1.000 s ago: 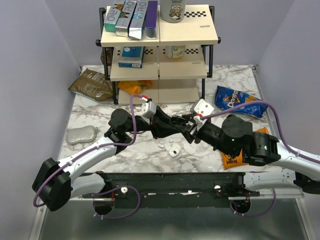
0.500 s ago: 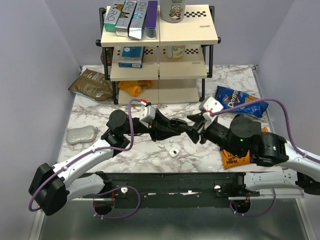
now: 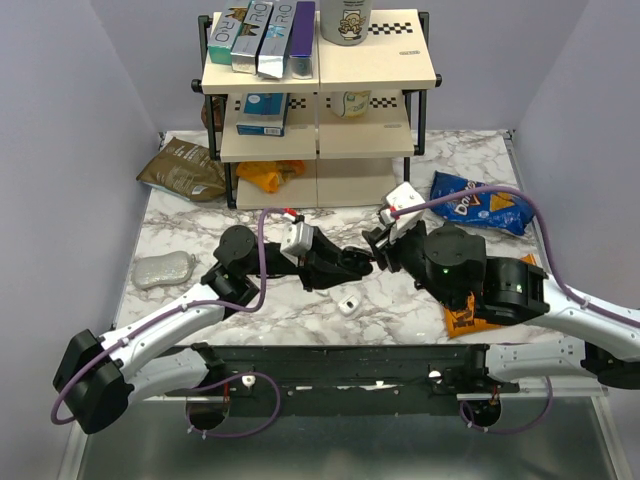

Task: Insert the wireless bluetooth earbuds into the charging case
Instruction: Close the charging case.

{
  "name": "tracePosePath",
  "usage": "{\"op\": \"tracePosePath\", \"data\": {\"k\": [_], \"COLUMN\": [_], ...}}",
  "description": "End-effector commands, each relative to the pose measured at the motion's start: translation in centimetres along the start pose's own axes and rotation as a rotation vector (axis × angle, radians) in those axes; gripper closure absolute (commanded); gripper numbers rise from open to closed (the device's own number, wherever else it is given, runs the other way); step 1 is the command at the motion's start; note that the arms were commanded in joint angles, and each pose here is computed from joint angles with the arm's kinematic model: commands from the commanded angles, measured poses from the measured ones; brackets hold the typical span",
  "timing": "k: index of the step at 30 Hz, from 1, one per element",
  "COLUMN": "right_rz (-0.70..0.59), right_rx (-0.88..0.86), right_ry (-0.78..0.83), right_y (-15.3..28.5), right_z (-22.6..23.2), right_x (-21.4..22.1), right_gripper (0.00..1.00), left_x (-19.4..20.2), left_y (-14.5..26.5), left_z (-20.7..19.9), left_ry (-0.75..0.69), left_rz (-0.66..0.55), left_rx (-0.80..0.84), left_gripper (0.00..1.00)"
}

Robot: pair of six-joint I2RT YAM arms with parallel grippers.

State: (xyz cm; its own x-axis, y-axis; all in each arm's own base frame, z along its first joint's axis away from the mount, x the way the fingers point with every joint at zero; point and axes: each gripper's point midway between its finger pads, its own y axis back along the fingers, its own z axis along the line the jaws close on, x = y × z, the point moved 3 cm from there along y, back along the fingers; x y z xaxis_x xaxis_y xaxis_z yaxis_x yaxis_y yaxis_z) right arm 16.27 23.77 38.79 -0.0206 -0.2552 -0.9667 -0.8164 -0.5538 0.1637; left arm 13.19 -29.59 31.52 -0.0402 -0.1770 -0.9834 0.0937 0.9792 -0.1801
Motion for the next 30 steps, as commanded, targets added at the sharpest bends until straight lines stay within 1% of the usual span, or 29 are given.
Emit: {"op": "tracePosePath", "data": {"k": [1, 4, 12, 22, 25, 27, 28, 29, 30], "right_rz": [0.046, 0.052, 0.066, 0.069, 0.067, 0.049, 0.016, -0.002, -0.018], "right_rx": [-0.012, -0.032, -0.151, -0.174, -0.153, -0.059, -0.007, 0.094, 0.132], "right_ry": [0.023, 0.024, 0.03, 0.026, 0.015, -0.021, -0.048, -0.092, -0.114], "right_y": [0.2, 0.2, 0.2, 0.4, 0.4, 0.6, 1.0, 1.3, 1.6], "right_z": [-0.1, 0.2, 2.0, 2.3, 2.0, 0.5, -0.6, -2.3, -3.1], "right_x": [0.9, 1.0, 1.3, 1.5, 1.5, 1.1, 0.5, 0.3, 0.0], "right_gripper": [0.5, 0.5, 0.5, 0.5, 0.5, 0.48, 0.46, 0.46, 0.46], "left_x": [-0.9, -1.0, -1.1, -1.1, -1.0, -0.8, -0.2, 0.2, 0.8], "left_y": [0.1, 0.1, 0.2, 0.2, 0.3, 0.3, 0.4, 0.7, 0.9], "left_z": [-0.5, -0.6, -0.5, -0.1, 0.1, 0.4, 0.8, 2.0, 2.7], "left_ry": [-0.067, -0.07, -0.083, -0.094, -0.088, -0.073, -0.043, -0.028, 0.004], "left_rz": [-0.029, -0.032, -0.038, -0.037, -0.033, -0.028, -0.001, 0.009, 0.029], "left_rx": [0.001, -0.004, -0.02, -0.049, -0.06, -0.081, -0.11, -0.194, -0.243], "left_gripper": [1.0, 1.0, 1.0, 1.0, 1.0, 1.0, 1.0, 1.0, 1.0]}}
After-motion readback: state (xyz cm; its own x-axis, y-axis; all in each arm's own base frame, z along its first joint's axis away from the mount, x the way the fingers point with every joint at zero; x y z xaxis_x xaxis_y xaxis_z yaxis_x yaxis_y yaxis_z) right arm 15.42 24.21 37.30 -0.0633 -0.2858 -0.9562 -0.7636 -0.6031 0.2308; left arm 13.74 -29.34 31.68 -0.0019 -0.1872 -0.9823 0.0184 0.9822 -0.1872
